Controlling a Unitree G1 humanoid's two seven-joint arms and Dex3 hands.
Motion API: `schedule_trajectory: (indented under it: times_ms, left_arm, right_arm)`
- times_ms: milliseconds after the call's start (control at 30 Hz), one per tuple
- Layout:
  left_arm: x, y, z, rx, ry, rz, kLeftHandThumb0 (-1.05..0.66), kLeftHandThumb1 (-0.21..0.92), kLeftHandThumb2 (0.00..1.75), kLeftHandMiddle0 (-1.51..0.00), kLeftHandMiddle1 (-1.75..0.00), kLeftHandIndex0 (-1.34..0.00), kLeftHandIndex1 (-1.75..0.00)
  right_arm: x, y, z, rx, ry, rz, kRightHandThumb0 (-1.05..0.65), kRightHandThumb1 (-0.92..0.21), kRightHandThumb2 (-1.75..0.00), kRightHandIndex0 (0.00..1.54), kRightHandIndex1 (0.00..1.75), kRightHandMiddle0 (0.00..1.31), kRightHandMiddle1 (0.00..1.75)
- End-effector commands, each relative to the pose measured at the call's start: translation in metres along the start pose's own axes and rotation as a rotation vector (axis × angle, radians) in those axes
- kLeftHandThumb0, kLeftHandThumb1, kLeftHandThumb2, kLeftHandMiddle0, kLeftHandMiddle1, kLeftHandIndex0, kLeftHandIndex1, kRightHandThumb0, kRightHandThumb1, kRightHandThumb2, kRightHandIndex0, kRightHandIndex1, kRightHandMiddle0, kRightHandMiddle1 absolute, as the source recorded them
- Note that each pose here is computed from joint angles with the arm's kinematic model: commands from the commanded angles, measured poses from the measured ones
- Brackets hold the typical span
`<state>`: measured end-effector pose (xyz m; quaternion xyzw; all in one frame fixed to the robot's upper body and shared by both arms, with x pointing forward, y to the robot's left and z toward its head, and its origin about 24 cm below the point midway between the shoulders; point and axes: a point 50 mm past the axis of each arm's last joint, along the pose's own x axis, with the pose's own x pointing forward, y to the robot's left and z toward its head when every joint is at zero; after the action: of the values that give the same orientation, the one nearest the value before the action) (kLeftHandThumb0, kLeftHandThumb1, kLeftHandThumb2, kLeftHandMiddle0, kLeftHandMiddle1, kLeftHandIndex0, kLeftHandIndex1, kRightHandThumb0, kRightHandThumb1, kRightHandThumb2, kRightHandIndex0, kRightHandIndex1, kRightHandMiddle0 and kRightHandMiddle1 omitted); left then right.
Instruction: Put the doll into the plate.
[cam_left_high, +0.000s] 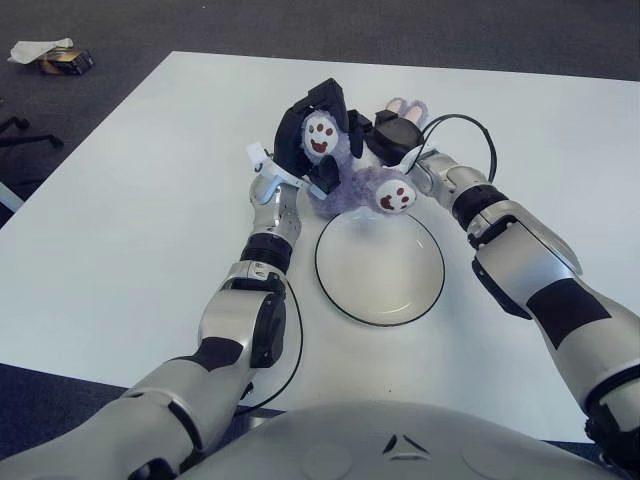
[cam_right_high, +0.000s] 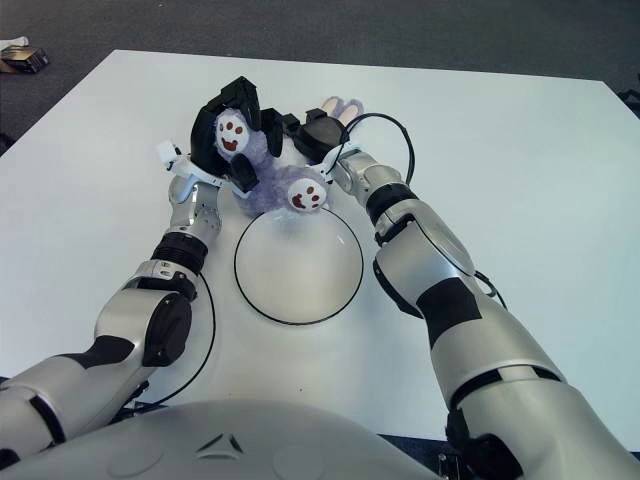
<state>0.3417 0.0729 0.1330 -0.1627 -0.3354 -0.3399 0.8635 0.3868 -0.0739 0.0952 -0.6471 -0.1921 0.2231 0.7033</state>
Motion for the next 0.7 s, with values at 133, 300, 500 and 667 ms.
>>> schedule_trajectory:
  times_ms: [133, 300, 500, 667]
  left_arm:
    - [-0.001, 0.001, -0.003, -0.106, 0.007, 0.02, 0.0, -0.13, 1.75, -0.99, -1.57, -0.73, -1.75]
    - [0.0, 0.001, -0.003, -0.2, -0.025, 0.029, 0.0, -0.12, 1.75, -0.99, -1.57, -0.73, -1.75]
    - [-0.001, 0.002, 0.003, -0.15, -0.022, 0.015, 0.0, -0.08, 1.75, -0.92, -1.72, -0.69, -1.72]
    - [-0.008, 0.009, 0.01, -0.097, 0.003, 0.017, -0.01, 0.13, 1.53, -0.77, -1.74, -0.5, -1.73]
  right_arm:
    - [-0.022, 0.032, -0.02, 0.076, 0.098, 0.114, 0.0, 0.02, -1.58, 0.93, 1.42, 0.7, 1.75]
    - [-0.023, 0.03, -0.025, 0.12, 0.141, 0.097, 0.0, 0.05, -1.6, 0.98, 1.36, 0.73, 1.75]
    - [-0.022, 0.026, -0.029, 0.209, 0.189, 0.055, 0.0, 0.08, -1.6, 1.03, 1.26, 0.78, 1.75]
    - [-0.021, 0.019, -0.032, 0.212, 0.197, 0.027, 0.0, 0.0, -1.57, 0.87, 1.43, 0.74, 1.75]
